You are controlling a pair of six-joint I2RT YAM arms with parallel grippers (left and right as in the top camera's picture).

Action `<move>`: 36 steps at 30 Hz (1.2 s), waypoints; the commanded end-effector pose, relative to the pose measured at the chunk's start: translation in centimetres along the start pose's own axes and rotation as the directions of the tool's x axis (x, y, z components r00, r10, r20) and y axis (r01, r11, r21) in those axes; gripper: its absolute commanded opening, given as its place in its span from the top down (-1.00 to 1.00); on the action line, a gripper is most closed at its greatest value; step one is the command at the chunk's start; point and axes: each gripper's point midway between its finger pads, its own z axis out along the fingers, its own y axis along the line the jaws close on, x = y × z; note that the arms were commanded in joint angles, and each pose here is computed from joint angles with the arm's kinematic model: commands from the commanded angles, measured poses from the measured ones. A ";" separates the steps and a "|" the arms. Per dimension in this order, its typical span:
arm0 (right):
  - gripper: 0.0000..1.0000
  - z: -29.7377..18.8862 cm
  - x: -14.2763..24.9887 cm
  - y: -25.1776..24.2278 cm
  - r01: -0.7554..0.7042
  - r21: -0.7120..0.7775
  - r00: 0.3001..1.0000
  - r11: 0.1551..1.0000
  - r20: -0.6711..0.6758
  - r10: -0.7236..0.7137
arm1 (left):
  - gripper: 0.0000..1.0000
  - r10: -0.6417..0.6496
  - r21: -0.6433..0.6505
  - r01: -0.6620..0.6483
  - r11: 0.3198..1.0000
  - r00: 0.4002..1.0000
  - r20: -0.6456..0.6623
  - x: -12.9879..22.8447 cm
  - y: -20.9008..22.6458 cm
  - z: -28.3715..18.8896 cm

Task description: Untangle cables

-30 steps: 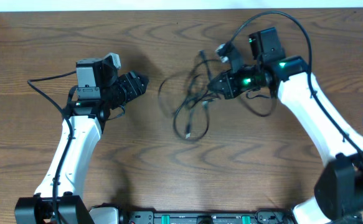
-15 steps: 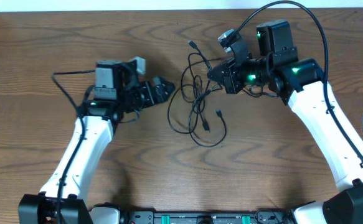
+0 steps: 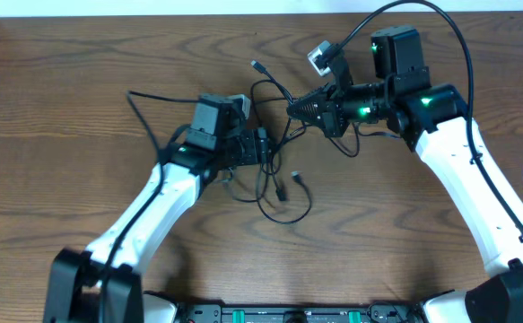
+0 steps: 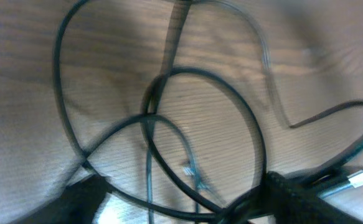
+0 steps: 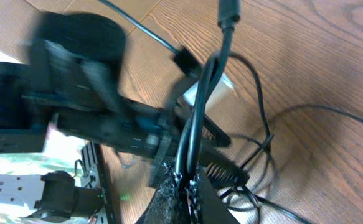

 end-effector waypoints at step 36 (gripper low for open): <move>-0.24 -6.1 6.7 -14.1 -0.416 0.699 0.867 0.581 0.112 0.486 | 0.85 -0.040 0.013 0.037 0.999 0.903 0.428 -7.6 -0.2 -12.8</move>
